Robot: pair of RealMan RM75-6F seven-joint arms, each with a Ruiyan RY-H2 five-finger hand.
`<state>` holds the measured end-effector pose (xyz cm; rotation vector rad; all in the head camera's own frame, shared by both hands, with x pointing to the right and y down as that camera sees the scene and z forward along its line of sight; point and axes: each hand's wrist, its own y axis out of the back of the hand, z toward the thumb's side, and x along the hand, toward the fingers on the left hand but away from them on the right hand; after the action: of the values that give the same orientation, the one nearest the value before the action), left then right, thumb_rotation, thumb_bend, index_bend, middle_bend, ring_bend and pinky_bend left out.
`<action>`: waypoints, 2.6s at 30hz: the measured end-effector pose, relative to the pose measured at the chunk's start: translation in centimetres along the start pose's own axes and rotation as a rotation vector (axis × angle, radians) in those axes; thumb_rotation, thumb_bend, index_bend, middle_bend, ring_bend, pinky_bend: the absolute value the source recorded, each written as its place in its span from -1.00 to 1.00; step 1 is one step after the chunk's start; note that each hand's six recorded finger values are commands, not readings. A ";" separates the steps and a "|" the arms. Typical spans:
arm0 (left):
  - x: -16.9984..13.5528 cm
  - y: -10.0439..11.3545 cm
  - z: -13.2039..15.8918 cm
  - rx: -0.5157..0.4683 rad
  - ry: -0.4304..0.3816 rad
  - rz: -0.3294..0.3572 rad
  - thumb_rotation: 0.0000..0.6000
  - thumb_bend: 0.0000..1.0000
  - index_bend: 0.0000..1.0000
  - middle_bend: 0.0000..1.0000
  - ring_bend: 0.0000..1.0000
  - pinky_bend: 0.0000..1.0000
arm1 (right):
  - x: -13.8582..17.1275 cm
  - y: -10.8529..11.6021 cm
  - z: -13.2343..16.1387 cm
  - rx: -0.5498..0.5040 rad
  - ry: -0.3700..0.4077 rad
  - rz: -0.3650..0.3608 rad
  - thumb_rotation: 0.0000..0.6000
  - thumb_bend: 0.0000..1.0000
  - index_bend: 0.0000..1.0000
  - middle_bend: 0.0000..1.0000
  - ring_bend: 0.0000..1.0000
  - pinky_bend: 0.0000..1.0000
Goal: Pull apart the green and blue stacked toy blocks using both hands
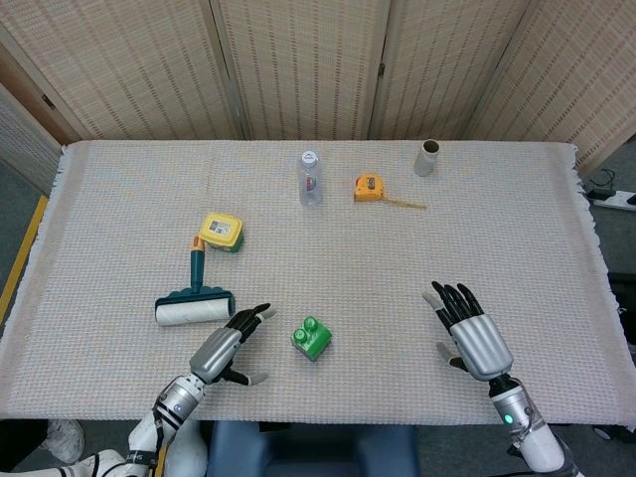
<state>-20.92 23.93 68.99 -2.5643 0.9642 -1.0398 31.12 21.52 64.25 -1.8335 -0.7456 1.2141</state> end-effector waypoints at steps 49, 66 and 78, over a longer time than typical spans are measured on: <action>5.4 -5.1 1.6 -0.202 -0.017 0.044 1.00 -0.52 -1.00 -1.00 -1.00 -1.00 | -0.2 1.0 -1.2 -0.010 -0.050 -0.021 1.00 -0.26 -1.00 -1.00 -1.00 -1.00; 7.0 -5.9 1.9 -0.228 -0.037 0.066 1.00 -0.52 -0.99 -0.97 -1.00 -1.00 | -0.3 0.8 -1.2 -0.017 -0.045 -0.004 1.00 -0.26 -1.00 -1.00 -1.00 -1.00; 8.2 -6.4 2.2 -0.236 -0.064 0.082 1.00 -0.52 -0.98 -0.95 -1.00 -1.00 | -0.3 1.1 -1.5 -0.025 -0.049 -0.010 1.00 -0.26 -1.00 -1.00 -1.00 -1.00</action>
<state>-11.81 23.43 74.53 -2.6971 1.2295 -0.8633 32.43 20.26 63.80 -1.8243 -0.7993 1.2523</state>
